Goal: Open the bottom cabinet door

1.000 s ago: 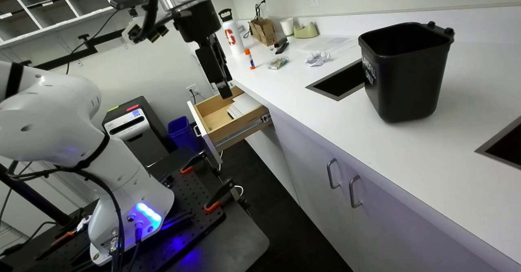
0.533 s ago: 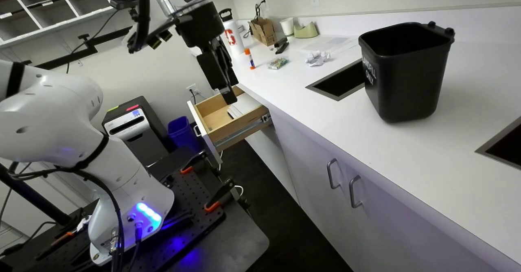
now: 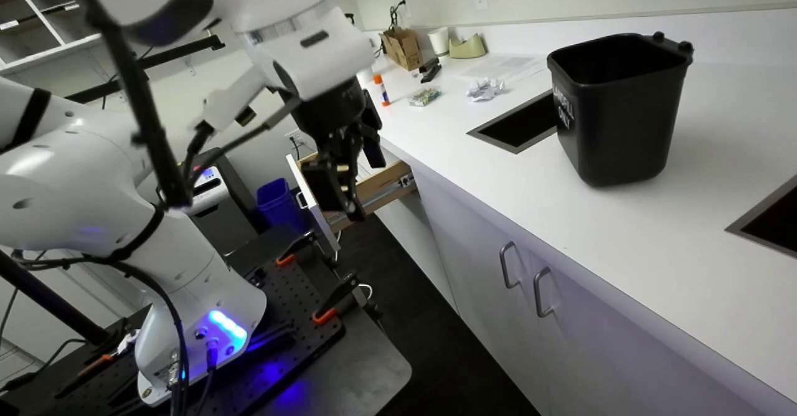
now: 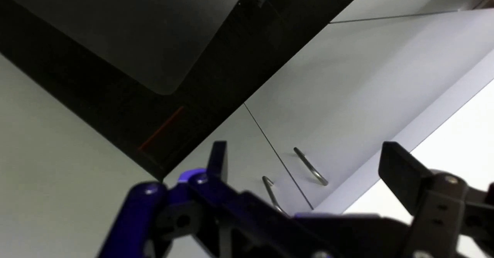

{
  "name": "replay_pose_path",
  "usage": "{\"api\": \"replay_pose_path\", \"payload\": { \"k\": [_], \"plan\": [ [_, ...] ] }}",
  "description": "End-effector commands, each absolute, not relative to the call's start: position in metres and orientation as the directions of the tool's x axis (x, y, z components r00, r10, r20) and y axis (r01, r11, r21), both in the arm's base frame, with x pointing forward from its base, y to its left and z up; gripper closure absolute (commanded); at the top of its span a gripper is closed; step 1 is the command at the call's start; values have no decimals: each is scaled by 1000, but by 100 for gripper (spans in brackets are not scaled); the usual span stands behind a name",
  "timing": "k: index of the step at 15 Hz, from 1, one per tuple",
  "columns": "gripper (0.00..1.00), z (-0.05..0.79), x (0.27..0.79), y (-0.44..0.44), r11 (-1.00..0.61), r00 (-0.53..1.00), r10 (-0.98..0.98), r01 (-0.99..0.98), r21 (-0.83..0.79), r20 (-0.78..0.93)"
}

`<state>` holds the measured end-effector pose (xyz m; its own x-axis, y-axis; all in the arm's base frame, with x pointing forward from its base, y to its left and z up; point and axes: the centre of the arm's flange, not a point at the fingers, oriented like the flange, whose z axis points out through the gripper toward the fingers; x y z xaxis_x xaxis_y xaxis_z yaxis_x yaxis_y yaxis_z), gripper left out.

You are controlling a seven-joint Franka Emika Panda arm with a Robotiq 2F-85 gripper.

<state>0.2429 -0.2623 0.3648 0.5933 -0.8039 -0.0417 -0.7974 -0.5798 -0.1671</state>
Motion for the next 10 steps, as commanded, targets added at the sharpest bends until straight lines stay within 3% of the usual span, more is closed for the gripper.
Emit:
{"api": "replay_pose_path", "payload": {
  "k": [1, 5, 6, 10],
  "plan": [
    [0, 310, 238, -318, -404, 441, -889, -882, -244, -122],
    [0, 257, 219, -331, -157, 243, -944, -926, -343, -223],
    [0, 282, 204, -318, -228, 293, -938, -925, -305, -186],
    [0, 266, 205, -321, -167, 243, -943, -936, -310, -228]
  ]
}}
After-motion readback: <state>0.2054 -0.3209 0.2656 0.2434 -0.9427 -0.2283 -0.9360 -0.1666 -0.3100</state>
